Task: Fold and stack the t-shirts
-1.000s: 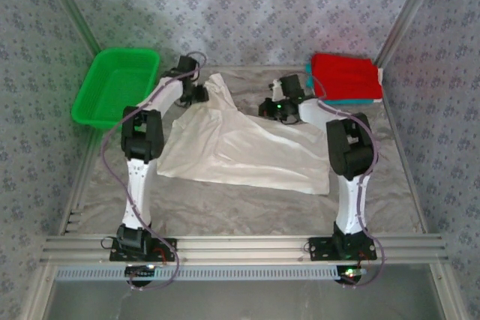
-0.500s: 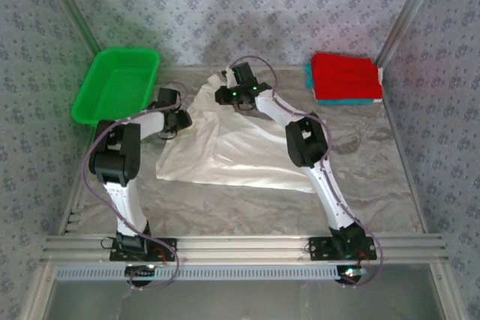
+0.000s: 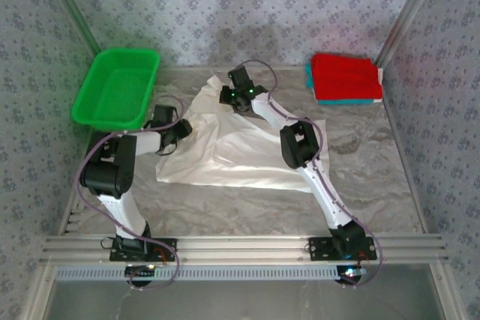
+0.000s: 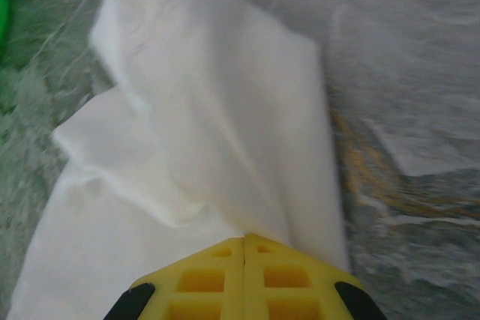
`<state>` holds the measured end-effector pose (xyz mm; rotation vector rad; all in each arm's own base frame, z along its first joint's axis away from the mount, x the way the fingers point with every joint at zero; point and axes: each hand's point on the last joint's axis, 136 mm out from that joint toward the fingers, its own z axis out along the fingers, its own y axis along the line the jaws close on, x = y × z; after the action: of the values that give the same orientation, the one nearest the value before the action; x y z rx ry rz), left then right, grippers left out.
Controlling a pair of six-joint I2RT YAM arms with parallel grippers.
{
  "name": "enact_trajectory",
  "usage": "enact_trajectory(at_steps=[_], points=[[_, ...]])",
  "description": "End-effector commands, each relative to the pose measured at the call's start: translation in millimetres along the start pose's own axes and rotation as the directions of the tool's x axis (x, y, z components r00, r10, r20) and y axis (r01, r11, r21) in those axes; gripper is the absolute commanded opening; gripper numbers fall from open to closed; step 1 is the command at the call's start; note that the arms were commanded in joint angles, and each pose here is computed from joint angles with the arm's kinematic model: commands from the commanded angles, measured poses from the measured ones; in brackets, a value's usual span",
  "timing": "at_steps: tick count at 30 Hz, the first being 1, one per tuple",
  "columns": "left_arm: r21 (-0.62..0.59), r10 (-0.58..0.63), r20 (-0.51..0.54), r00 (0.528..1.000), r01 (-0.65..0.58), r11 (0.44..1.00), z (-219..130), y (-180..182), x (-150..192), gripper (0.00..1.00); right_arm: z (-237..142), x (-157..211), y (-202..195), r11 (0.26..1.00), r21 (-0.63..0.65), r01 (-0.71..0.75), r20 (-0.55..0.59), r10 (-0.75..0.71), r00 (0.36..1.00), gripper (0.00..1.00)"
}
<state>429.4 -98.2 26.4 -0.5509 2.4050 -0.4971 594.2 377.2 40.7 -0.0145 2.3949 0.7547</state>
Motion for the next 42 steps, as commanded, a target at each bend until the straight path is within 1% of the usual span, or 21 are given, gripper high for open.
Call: enact_trajectory(at_steps=[1, 6, 8, 11, 16, 18, 19, 22, 24, 26, 28, 30, 31, 32, 34, 36, 38, 39, 41, 42], points=[[-0.221, -0.106, -0.300, 0.948, 0.039, 0.974, -2.5, 68.9, 99.6, 0.40, -1.6, -9.7, -40.2, 0.980, 0.111, -0.164, 0.035, 0.161, 0.986, 0.00], [-0.244, -0.123, -0.319, 0.940, 0.044, 0.969, -14.2, 78.9, 112.8, 0.40, -10.5, -28.9, -62.3, 0.945, 0.106, -0.309, 0.067, 0.303, 0.951, 0.00], [-0.254, -0.128, -0.325, 0.937, 0.044, 0.966, -19.9, 83.3, 117.9, 0.40, -16.0, -39.4, -66.2, 0.927, 0.067, -0.369, 0.063, 0.365, 0.929, 0.00], [-0.269, -0.134, -0.327, 0.936, 0.044, 0.962, -26.7, 89.1, 124.2, 0.41, -27.9, -52.6, -66.7, 0.907, 0.027, -0.421, 0.058, 0.419, 0.906, 0.00], [-0.255, -0.149, -0.345, 0.927, 0.060, 0.965, -29.3, 87.8, 132.1, 0.41, -45.5, -71.2, -70.1, 0.901, -0.008, -0.433, 0.075, 0.433, 0.898, 0.00], [-0.229, -0.137, -0.350, 0.927, 0.058, 0.972, -31.1, 79.6, 129.8, 0.40, -52.8, -79.5, -53.1, 0.919, -0.085, -0.385, 0.048, 0.390, 0.920, 0.01], [-0.218, -0.127, -0.345, 0.930, 0.052, 0.975, -34.4, 74.5, 126.0, 0.41, -58.1, -81.5, -41.0, 0.935, -0.116, -0.336, 0.036, 0.342, 0.939, 0.04], [-0.173, -0.077, -0.285, 0.955, 0.027, 0.985, -51.0, 52.3, 100.1, 0.42, -74.6, -77.1, -17.7, 0.965, -0.140, -0.223, 0.011, 0.227, 0.974, 0.10], [-0.142, -0.031, -0.226, 0.974, -0.002, 0.990, -66.3, 33.7, 72.6, 0.45, -85.5, -74.3, -5.2, 0.960, -0.197, -0.197, -0.003, 0.200, 0.980, 0.12], [-0.106, 0.045, -0.169, 0.985, -0.064, 0.992, -83.5, 8.8, 38.7, 0.48, -98.2, -67.8, 4.5, 0.960, -0.227, -0.162, -0.010, 0.164, 0.986, 0.13], [-0.068, 0.135, -0.128, 0.983, -0.145, 0.987, -94.8, -18.6, 8.3, 0.49, -113.1, -65.3, 17.5, 0.960, -0.255, -0.115, -0.001, 0.118, 0.993, 0.14], [-0.049, 0.220, -0.103, 0.970, -0.226, 0.973, -97.5, -44.6, -18.6, 0.50, -127.8, -62.5, 28.4, 0.961, -0.268, -0.063, 0.014, 0.070, 0.997, 0.17], [-0.045, 0.251, -0.104, 0.962, -0.257, 0.965, -94.6, -55.7, -30.5, 0.51, -135.6, -61.6, 32.9, 0.961, -0.272, -0.055, 0.023, 0.064, 0.998, 0.17], [-0.046, 0.273, -0.105, 0.956, -0.279, 0.959, -89.6, -64.5, -41.9, 0.51, -142.3, -61.1, 34.3, 0.964, -0.267, -0.009, 0.046, 0.023, 0.999, 0.18], [-0.034, 0.308, -0.081, 0.948, -0.312, 0.950, -76.5, -80.1, -61.7, 0.53, -154.1, -59.0, 33.5, 0.967, -0.254, 0.009, 0.065, 0.008, 0.998, 0.19], [0.003, 0.360, -0.056, 0.931, -0.361, 0.933, -62.1, -101.8, -82.3, 0.56, -163.5, -53.5, 27.3, 0.971, -0.237, 0.017, 0.076, 0.001, 0.997, 0.23], [0.018, 0.418, -0.060, 0.906, -0.418, 0.908, -44.9, -120.3, -100.2, 0.58, -178.6, -51.7, 21.4, 0.973, -0.229, 0.027, 0.107, -0.002, 0.994, 0.28], [0.014, 0.442, -0.068, 0.895, -0.442, 0.897, -32.3, -127.6, -109.3, 0.60, -187.3, -48.9, 16.1, 0.975, -0.219, 0.036, 0.128, -0.008, 0.992, 0.29], [0.014, 0.459, -0.074, 0.885, -0.459, 0.888, -13.2, -138.7, -123.7, 0.64, -203.6, -43.9, 8.2, 0.980, -0.188, 0.064, 0.169, -0.032, 0.985, 0.31], [0.015, 0.462, -0.079, 0.883, -0.462, 0.887, -5.8, -142.6, -128.2, 0.68, -214.3, -40.4, 1.4, 0.984, -0.163, 0.071, 0.197, -0.039, 0.980, 0.33]])
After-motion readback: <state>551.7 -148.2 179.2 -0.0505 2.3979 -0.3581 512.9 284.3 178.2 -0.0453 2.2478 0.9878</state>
